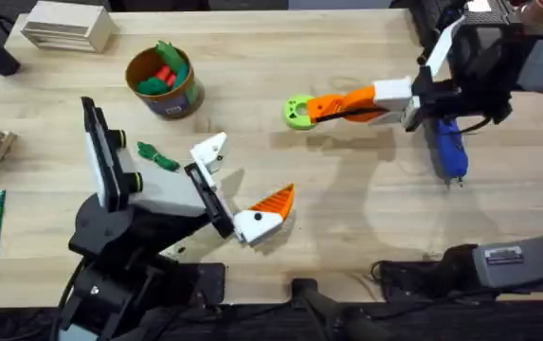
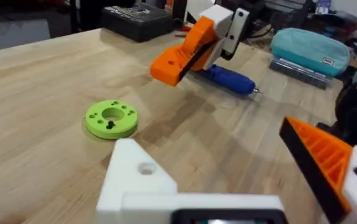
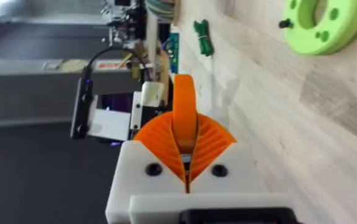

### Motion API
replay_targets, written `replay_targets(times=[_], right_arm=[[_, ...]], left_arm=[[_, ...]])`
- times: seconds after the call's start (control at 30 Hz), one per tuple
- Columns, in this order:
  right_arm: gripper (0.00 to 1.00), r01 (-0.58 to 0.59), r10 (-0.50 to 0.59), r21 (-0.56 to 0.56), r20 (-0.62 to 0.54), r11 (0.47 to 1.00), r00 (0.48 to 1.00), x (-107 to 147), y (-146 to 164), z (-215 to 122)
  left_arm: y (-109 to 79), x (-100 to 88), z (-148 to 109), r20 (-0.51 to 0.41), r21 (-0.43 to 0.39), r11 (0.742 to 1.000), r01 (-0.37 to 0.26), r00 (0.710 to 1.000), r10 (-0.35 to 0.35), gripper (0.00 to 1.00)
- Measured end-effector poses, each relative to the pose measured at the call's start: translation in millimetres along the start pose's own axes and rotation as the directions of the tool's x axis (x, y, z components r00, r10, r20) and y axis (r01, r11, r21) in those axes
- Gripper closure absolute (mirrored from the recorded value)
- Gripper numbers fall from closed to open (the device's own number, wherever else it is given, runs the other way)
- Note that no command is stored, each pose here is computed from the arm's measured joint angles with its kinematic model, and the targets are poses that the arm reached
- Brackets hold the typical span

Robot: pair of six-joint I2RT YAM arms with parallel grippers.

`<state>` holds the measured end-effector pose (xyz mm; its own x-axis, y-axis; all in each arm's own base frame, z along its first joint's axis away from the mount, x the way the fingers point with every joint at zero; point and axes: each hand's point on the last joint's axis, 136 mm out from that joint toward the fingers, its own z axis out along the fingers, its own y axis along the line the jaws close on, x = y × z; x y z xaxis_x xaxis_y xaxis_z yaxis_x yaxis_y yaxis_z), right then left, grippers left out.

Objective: Pick up the gripper from the table and insert it into the empty holder that is missing its gripper. Then pick up a screw, insert it into the mounting hole, and use the screwdriver to tighten it. Finally, clean up the table by picking up the vegetable and placing it into the bucket.

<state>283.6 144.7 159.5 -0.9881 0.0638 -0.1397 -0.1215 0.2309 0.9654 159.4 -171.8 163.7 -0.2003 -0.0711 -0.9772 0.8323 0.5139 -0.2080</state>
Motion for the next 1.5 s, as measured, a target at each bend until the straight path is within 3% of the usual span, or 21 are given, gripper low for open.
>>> replay_targets(times=[0.1,0.37,0.5,0.63,0.77,0.87,0.97,1.27,1.5], right_arm=[[0.986,-0.012,0.012,0.042,0.011,0.999,1.0,-4,3,-2],[0.986,0.071,-0.089,0.145,0.125,0.987,0.988,-9,53,-19],[0.986,0.261,-0.296,0.181,0.205,0.948,0.933,-12,89,-18],[0.986,0.414,-0.426,0.102,0.252,0.905,0.869,8,123,5],[0.986,0.319,-0.316,0.007,0.174,0.948,0.933,40,106,45],[0.986,0.175,-0.175,0.008,0.068,0.985,0.982,61,78,75],[0.986,0.114,-0.114,0.015,0.016,0.993,0.993,71,68,90],[0.986,0.064,-0.064,0.014,-0.012,0.998,0.998,72,60,98],[0.986,0.049,-0.052,-0.061,-0.053,0.997,0.997,67,65,108]], left_arm=[[0.0,-0.1,0,0.0,0.0,1.0,0.0,1.0,0.0,0.014],[0.0,0.0,0,0.0,0.0,1.0,0.0,1.0,0.0,0.014],[0.0,0.0,0,0.0,0.0,1.0,0.0,1.0,0.0,0.013],[0.1,0.0,0,0.0,0.0,1.0,0.0,1.0,0.0,0.014],[0.1,-0.1,0,0.0,0.0,1.0,-0.001,1.0,0.001,0.014],[0.1,-0.1,0,0.0,0.0,1.0,-0.001,1.0,0.001,0.014],[0.1,-0.1,0,0.0,-0.001,1.0,-0.001,1.0,0.001,0.014],[0.0,-0.1,0,0.001,0.0,1.0,-0.001,1.0,0.001,0.014],[0.1,-0.1,0,0.0,0.0,1.0,0.0,1.0,0.0,0.014]])
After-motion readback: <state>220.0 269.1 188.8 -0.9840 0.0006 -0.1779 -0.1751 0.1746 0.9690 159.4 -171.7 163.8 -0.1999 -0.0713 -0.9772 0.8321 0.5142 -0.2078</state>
